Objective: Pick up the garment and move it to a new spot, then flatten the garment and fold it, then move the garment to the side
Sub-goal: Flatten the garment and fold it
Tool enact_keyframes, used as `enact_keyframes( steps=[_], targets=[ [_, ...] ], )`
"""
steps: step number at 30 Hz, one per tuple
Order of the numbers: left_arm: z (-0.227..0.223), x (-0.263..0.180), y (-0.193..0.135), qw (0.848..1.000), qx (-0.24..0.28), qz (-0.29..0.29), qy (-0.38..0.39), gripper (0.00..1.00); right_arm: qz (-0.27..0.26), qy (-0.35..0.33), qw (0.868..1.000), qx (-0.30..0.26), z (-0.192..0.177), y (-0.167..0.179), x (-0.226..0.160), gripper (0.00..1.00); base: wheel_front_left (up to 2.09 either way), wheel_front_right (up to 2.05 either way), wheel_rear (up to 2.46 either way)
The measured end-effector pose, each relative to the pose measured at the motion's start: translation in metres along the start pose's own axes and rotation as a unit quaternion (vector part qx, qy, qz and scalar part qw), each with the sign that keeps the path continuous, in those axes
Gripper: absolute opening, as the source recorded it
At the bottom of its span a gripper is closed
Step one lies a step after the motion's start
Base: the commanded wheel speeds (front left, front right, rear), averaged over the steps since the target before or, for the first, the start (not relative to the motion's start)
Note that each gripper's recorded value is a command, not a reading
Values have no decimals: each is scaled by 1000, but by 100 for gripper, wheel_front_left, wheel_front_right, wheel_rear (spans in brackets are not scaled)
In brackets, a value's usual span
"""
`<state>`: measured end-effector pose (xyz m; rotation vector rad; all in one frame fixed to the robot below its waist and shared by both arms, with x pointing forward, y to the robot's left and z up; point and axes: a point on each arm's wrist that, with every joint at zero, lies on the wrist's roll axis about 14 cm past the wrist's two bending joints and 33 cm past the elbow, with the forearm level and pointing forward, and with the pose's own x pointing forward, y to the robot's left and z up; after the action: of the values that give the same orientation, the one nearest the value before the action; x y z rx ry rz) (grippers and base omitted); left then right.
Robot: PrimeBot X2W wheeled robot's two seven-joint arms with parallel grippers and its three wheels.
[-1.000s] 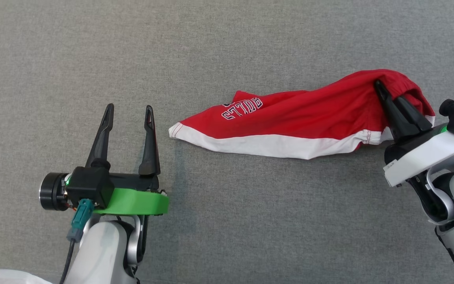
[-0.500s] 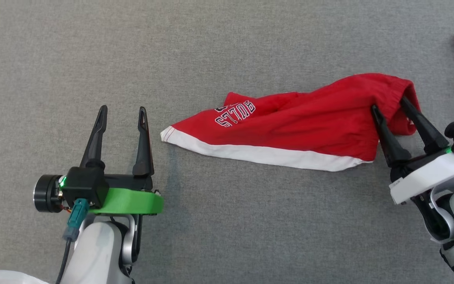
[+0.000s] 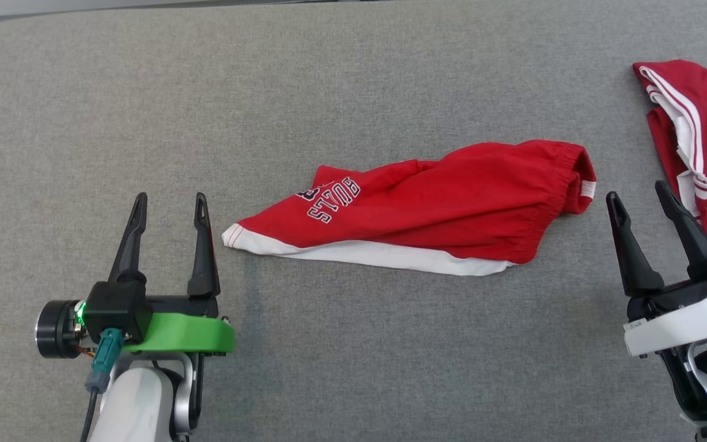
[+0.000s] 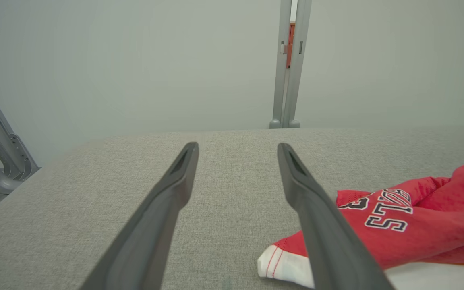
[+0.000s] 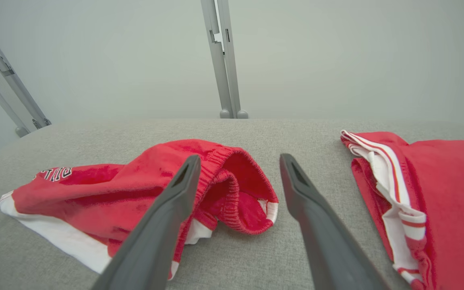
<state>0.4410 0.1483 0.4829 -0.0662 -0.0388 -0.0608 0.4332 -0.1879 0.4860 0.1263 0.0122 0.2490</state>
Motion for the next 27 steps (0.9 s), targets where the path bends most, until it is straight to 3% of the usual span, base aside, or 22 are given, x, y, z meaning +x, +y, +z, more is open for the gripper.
enact_keyframes(
  steps=[14,27],
  targets=[
    [3,-18,-1,1000,6,0,2,100,-34,-38,998,-30,31,11,-42,100,0,0,0],
    [-18,-20,-8,999,6,-14,43,100,-38,-39,998,-27,32,14,-43,100,0,0,0]
  ],
)
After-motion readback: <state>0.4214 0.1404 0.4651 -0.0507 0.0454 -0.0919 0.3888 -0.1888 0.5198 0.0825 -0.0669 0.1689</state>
